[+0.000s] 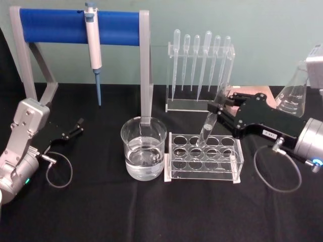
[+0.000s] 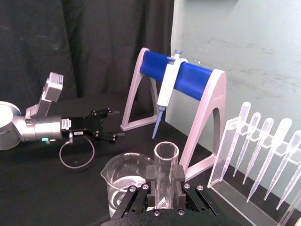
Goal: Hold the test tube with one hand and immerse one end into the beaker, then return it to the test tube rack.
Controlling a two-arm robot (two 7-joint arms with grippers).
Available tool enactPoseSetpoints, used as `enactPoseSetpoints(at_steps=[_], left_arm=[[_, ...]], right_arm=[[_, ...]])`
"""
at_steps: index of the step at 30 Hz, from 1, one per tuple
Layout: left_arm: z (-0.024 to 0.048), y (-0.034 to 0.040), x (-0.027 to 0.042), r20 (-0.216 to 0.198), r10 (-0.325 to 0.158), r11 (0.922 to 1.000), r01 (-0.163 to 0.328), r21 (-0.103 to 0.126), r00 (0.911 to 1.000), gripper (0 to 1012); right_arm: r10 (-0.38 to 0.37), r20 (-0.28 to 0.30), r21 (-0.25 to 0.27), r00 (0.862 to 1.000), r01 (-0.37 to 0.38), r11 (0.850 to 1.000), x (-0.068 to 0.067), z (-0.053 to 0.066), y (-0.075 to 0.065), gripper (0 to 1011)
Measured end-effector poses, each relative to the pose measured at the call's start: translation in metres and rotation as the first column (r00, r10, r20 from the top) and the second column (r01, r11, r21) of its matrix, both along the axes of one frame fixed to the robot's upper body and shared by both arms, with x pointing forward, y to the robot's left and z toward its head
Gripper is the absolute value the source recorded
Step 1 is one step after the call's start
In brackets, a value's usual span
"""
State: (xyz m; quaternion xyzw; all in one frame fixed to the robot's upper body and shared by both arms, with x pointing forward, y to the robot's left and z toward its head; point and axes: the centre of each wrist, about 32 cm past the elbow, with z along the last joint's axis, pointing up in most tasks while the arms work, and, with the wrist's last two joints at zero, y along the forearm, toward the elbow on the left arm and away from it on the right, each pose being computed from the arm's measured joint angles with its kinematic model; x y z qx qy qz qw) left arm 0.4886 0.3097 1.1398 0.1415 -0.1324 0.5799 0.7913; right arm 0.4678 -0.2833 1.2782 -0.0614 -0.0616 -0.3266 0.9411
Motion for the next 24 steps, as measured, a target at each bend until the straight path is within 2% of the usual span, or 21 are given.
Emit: enactPoseSetpoints(at_steps=[24], left_arm=[[0.0,0.0,0.0,0.0,0.0,1.0,0.0,0.0,1.0,1000]], right_arm=[[-0.027,-0.03,-0.039,0.999,0.026,0.999,0.0,-0.026,0.01,238]])
